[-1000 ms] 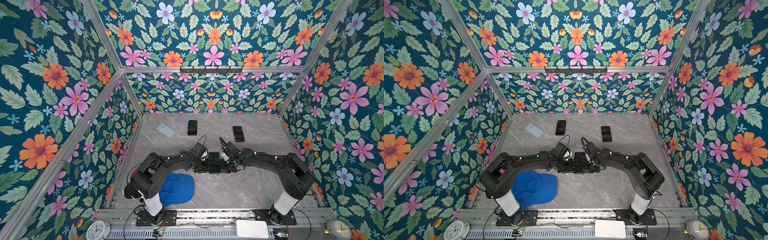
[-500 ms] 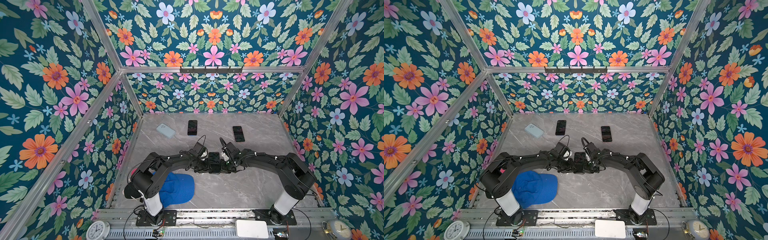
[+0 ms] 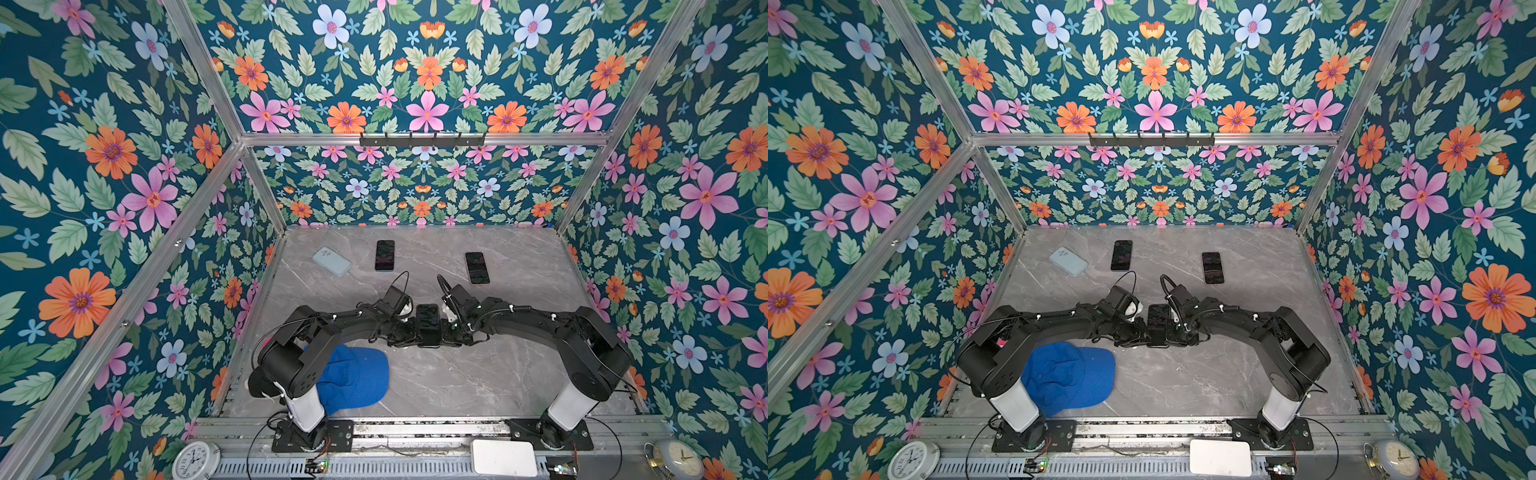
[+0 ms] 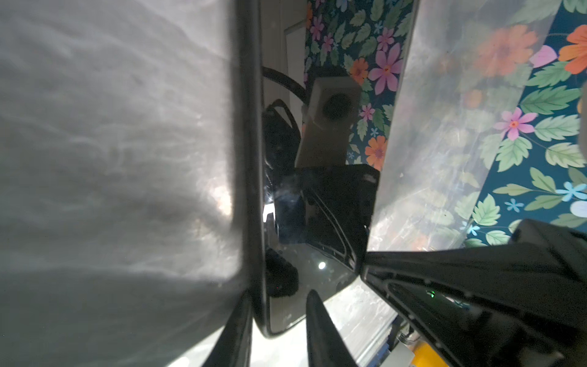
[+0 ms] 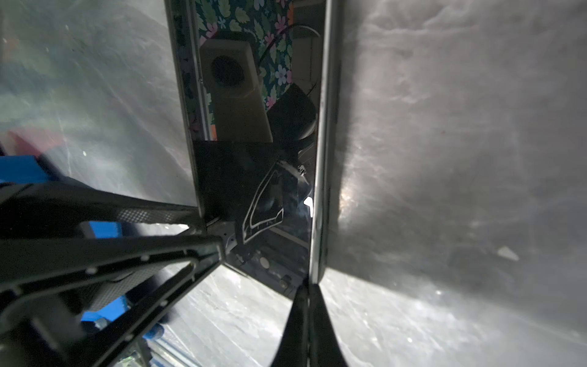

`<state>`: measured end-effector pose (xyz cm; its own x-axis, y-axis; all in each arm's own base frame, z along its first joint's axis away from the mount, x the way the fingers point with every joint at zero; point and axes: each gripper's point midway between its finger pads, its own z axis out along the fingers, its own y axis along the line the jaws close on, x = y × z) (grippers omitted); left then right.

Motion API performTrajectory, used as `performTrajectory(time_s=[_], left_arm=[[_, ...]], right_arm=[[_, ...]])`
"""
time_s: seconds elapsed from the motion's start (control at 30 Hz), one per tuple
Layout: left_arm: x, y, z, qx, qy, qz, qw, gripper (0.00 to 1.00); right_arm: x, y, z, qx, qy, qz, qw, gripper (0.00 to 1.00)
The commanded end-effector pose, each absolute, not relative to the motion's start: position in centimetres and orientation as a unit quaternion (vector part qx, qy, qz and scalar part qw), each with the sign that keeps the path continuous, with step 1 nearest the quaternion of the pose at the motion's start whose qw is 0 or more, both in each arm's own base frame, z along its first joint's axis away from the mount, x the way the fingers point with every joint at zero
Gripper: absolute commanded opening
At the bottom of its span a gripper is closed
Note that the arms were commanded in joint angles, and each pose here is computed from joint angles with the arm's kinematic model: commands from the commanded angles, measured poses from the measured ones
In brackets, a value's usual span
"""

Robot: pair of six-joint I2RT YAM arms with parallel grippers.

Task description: Put the phone into the phone case

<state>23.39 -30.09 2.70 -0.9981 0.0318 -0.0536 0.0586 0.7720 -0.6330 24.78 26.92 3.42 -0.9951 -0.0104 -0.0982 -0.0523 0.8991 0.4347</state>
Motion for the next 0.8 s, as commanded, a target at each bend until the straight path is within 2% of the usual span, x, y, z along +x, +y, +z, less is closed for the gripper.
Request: performTrajectory(time_s=[0.0,0.2,0.33,0.6,0.77], left_arm=[[23.2,-30.4,3.6,0.041,0.932,-0.359,0.020,0.33],[23.2,-29.8,4.3,0.036,0.933,-0.357,0.023,0.34],[23.0,-29.7,4.2,0.030,0.930,-0.366,0.019,0.41],[22.9,-29.7,3.1,0.023,0.927,-0.373,0.008,0.41],[22.9,-29.9,2.8,0.021,0.926,-0.378,0.004,0.38]], right_arm=[[25.6,26.5,4.0,-0.029,0.974,0.215,0.068,0.02],[25.9,26.7,4.5,-0.019,0.970,0.231,0.069,0.02],[25.9,26.8,3.9,-0.016,0.971,0.231,0.062,0.06],[25.6,27.2,3.1,-0.013,0.970,0.237,0.047,0.08],[25.3,27.5,2.9,-0.010,0.968,0.249,0.038,0.06]])
